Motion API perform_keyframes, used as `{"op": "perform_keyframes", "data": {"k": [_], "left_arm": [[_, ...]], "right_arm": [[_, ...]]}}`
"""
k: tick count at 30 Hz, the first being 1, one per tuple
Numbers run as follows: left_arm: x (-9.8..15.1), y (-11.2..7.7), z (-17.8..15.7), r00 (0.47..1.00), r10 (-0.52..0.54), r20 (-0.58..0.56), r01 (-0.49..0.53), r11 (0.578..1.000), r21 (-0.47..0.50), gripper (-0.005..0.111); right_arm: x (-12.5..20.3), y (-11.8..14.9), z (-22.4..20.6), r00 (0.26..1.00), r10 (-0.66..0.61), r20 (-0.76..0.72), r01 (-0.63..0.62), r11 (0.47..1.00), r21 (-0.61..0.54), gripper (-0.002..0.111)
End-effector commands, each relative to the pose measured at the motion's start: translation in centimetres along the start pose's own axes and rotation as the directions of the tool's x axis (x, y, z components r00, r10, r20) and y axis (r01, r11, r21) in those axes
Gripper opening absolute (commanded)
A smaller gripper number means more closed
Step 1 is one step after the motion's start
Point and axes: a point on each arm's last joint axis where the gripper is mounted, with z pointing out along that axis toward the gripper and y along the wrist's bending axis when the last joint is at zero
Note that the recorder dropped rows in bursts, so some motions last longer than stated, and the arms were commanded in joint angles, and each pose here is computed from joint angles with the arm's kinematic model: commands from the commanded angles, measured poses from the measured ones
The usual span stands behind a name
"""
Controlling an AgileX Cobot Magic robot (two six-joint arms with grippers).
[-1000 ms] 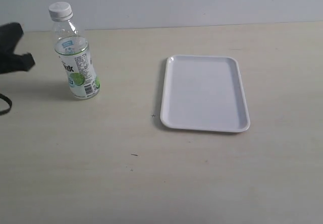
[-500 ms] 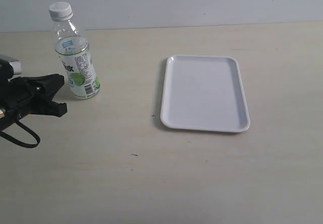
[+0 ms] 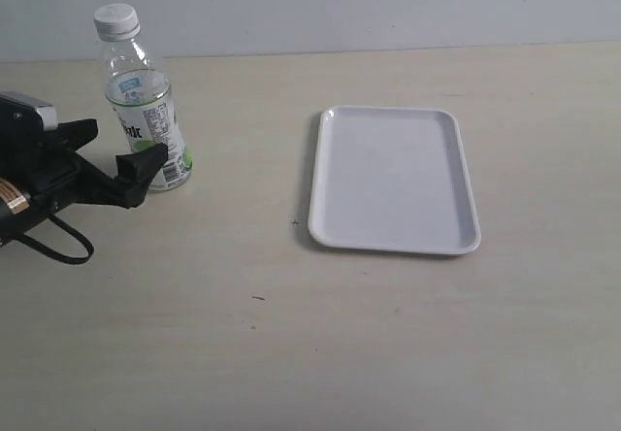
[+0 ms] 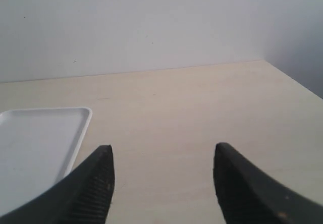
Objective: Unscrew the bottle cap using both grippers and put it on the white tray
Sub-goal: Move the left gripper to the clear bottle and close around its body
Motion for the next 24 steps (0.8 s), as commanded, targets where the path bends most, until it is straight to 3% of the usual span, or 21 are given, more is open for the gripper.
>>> {"op": "perform_keyframes", "data": {"k": [1, 8, 16, 20, 24], "left_arm": [[0.4, 0.3, 1.8, 0.999, -0.045, 0.021, 0.043, 0.997, 0.064, 0.105], [0.6, 1.1, 4.4, 0.990, -0.131, 0.044, 0.126, 0.986, 0.109, 0.105], [0.6, 1.0, 5.5, 0.993, -0.101, 0.053, 0.091, 0.982, 0.166, 0.097], [0.6, 0.9, 5.5, 0.995, -0.085, 0.053, 0.075, 0.981, 0.177, 0.067], [0.6, 0.7, 5.5, 0.996, -0.080, 0.050, 0.069, 0.979, 0.190, 0.012]], "right_arm": [[0.1, 0.0, 0.0, 1.000, -0.001, 0.007, 0.001, 1.000, -0.003, 0.057], [0.1, 0.0, 0.0, 1.000, -0.001, 0.007, 0.001, 1.000, -0.003, 0.057], [0.1, 0.0, 0.0, 1.000, -0.001, 0.007, 0.001, 1.000, -0.003, 0.057], [0.1, 0.0, 0.0, 1.000, -0.001, 0.007, 0.001, 1.000, -0.003, 0.057], [0.1, 0.0, 0.0, 1.000, -0.001, 0.007, 0.001, 1.000, -0.003, 0.057]]}}
